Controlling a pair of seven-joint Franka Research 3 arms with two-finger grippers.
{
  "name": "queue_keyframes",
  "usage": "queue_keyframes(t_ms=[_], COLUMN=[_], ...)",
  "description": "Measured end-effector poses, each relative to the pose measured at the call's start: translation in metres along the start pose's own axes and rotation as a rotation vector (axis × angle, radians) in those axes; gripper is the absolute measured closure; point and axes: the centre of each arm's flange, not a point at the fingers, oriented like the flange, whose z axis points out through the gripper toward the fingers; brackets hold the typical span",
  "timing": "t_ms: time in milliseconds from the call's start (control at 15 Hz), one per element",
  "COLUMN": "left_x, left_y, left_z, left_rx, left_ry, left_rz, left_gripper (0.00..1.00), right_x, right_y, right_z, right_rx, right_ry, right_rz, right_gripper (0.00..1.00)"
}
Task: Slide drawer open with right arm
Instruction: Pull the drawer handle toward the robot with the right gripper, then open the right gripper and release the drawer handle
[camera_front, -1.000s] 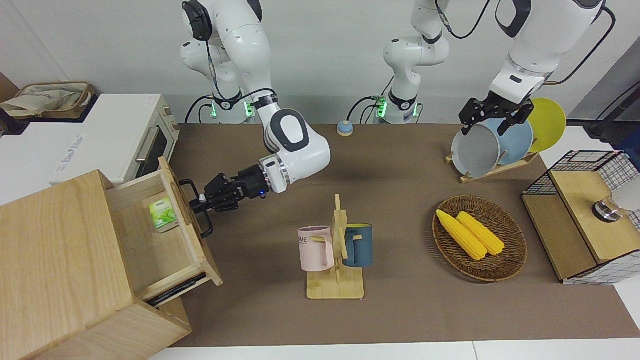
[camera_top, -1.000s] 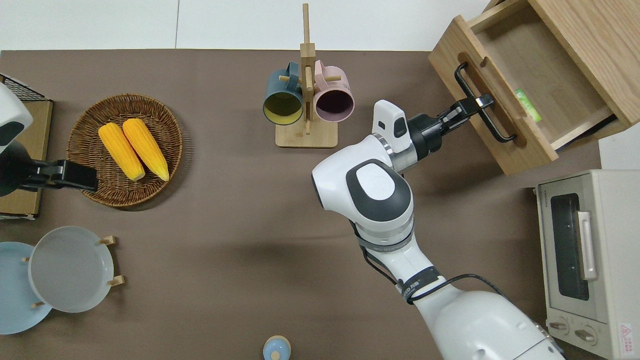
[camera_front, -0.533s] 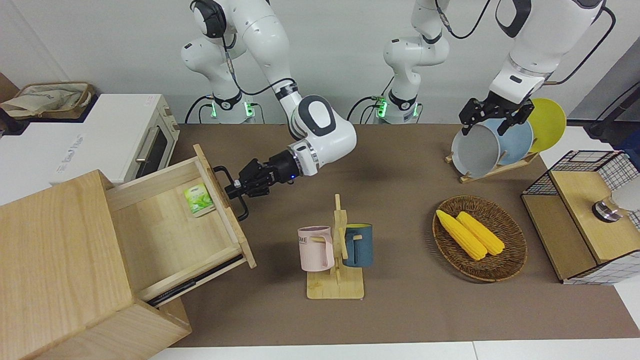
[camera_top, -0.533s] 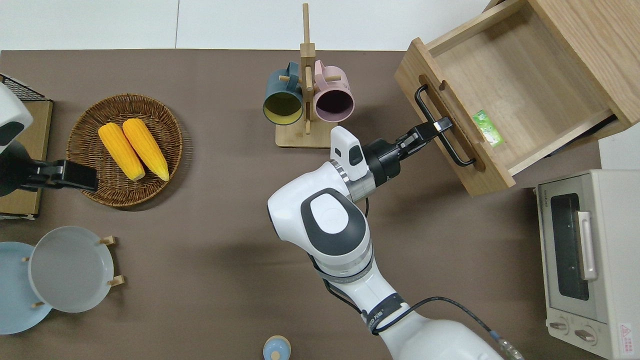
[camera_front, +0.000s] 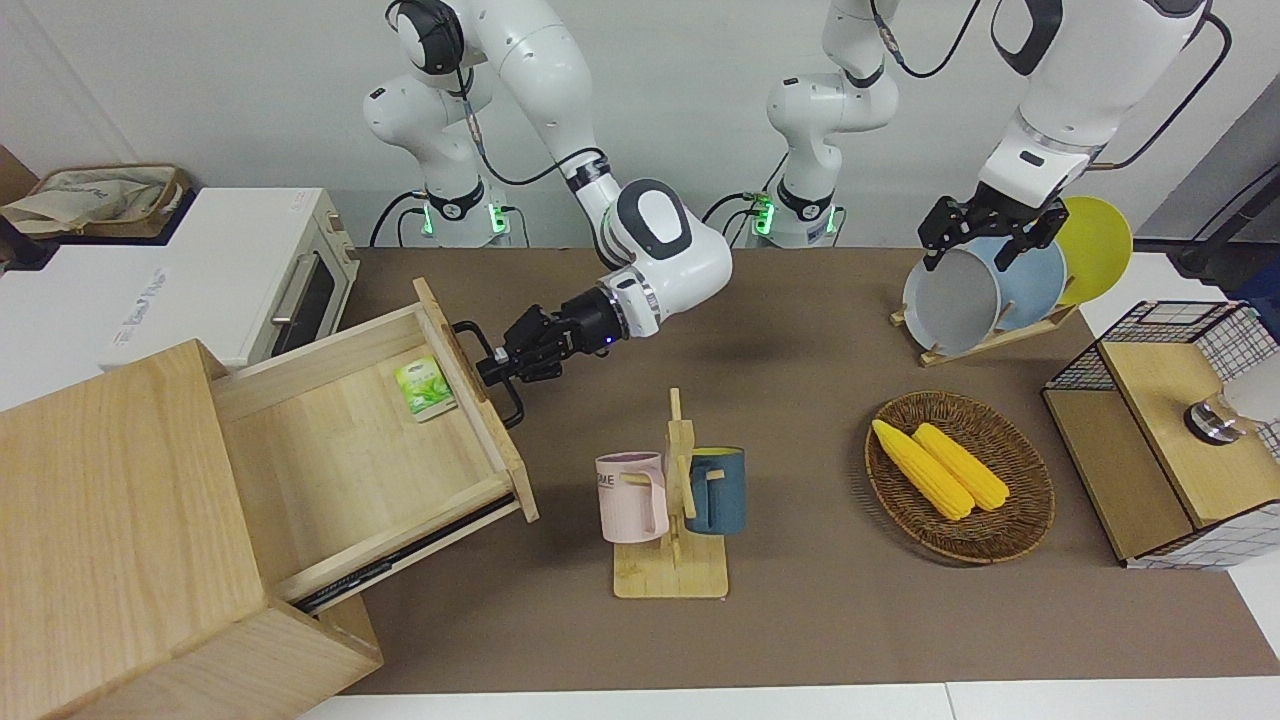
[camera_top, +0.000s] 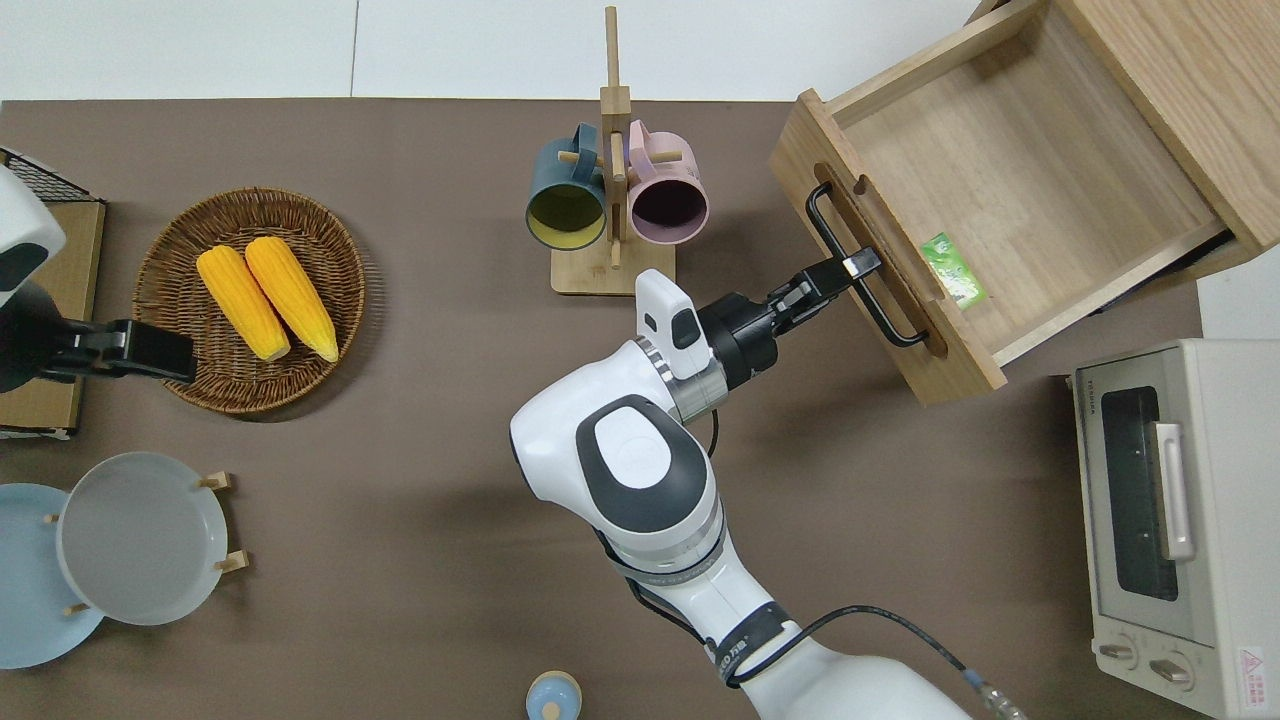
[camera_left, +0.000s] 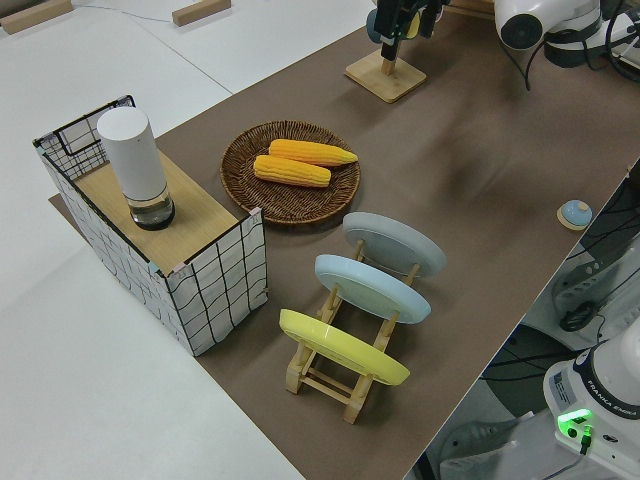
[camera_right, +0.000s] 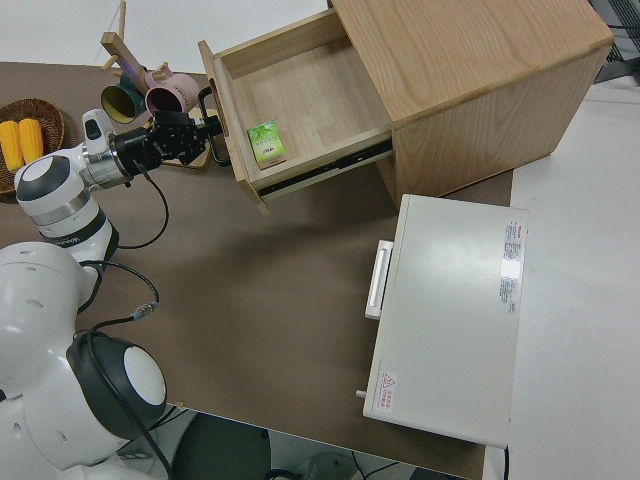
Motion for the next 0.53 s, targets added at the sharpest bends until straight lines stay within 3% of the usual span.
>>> queue_keyframes(t_ms=[333, 533], left_x=[0.0000, 0.0000], left_y=[0.0000, 0.0000], left_z=[0.0000, 0.0000], left_rx=[0.000, 0.000], left_ry=[0.000, 0.000], left_rz=[0.000, 0.000], left_gripper=[0.00, 0.00], right_x=[0.0003, 0.0024], right_y=[0.0001, 0.0058], right_z=[-0.0003, -0.0007], right_rx=[0.001, 0.002], right_ry=[0.001, 0.003], right_rz=[0.000, 0.011], right_gripper=[0.78, 0.51])
